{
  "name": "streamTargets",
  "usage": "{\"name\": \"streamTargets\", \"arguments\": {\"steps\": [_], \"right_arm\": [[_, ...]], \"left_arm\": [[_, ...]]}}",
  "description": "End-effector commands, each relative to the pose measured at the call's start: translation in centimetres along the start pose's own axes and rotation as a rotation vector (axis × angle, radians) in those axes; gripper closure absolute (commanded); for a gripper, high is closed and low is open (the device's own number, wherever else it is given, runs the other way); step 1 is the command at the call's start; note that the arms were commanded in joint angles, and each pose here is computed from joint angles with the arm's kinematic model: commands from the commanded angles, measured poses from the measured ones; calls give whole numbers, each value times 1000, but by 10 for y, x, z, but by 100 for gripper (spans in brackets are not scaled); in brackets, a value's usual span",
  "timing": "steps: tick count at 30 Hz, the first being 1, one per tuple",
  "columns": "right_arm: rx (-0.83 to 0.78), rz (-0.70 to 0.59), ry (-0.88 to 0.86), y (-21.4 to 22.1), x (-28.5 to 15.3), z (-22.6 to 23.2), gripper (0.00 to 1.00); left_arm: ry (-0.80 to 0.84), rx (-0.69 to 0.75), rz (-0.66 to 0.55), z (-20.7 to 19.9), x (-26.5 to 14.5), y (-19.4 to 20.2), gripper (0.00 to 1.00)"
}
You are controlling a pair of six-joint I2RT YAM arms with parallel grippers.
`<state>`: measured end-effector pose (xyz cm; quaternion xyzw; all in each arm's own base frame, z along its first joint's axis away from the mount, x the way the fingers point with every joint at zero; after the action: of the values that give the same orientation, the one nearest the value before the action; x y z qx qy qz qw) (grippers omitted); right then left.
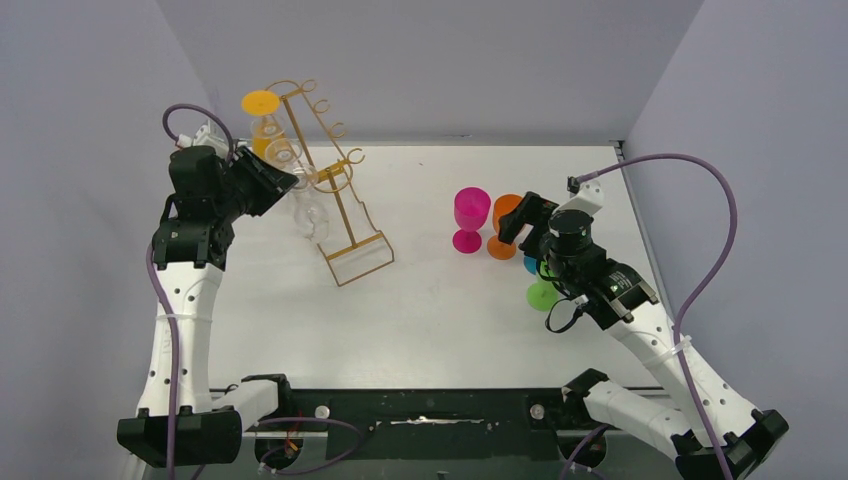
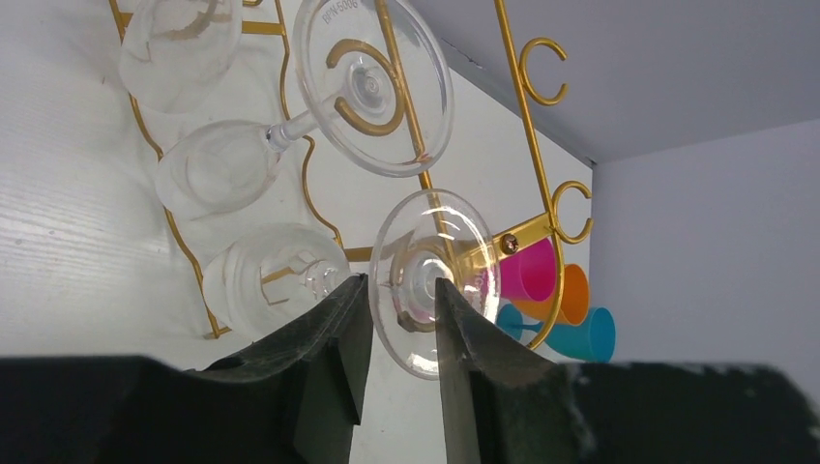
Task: Take the wine glass off the wine glass rack
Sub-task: Pick up the wine glass from the wine rack.
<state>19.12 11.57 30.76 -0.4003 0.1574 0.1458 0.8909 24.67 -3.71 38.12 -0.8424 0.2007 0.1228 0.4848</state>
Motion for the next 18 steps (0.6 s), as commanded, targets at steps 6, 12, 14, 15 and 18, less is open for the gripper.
{"name": "streamTargets", "arguments": {"steps": [6,12,14,15,18], "right_arm": [[38,-45,-44,-8,-3,7,14],[40,-48,-44,-9,-4,7,14],[41,-45,-41,-9,-3,7,14],[42,-43,-41,-9,-3,7,14],[43,-40,-38,-8,-3,7,14]], "left_arm": [[76,14,-55,-7,-6,-6,86],[71,-2,-58,-7,-7,-6,91],[77,-6,-59,-8,-8,-6,95],[78,-10,-59,-8,-9,-6,96],[78,-25,-65,-10,-11,-7,100]]}}
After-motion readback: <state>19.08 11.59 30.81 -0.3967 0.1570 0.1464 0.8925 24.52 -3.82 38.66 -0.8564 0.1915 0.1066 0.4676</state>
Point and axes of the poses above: each gripper's point midway between its finger pads, its own x axis out along the fingers, its own z axis along the line the jaws close on, y = z × x, the point moved 10 cm from there along -x, back along the fingers, and after that the axes turned 15 degrees about x, right-handed, at the moved point
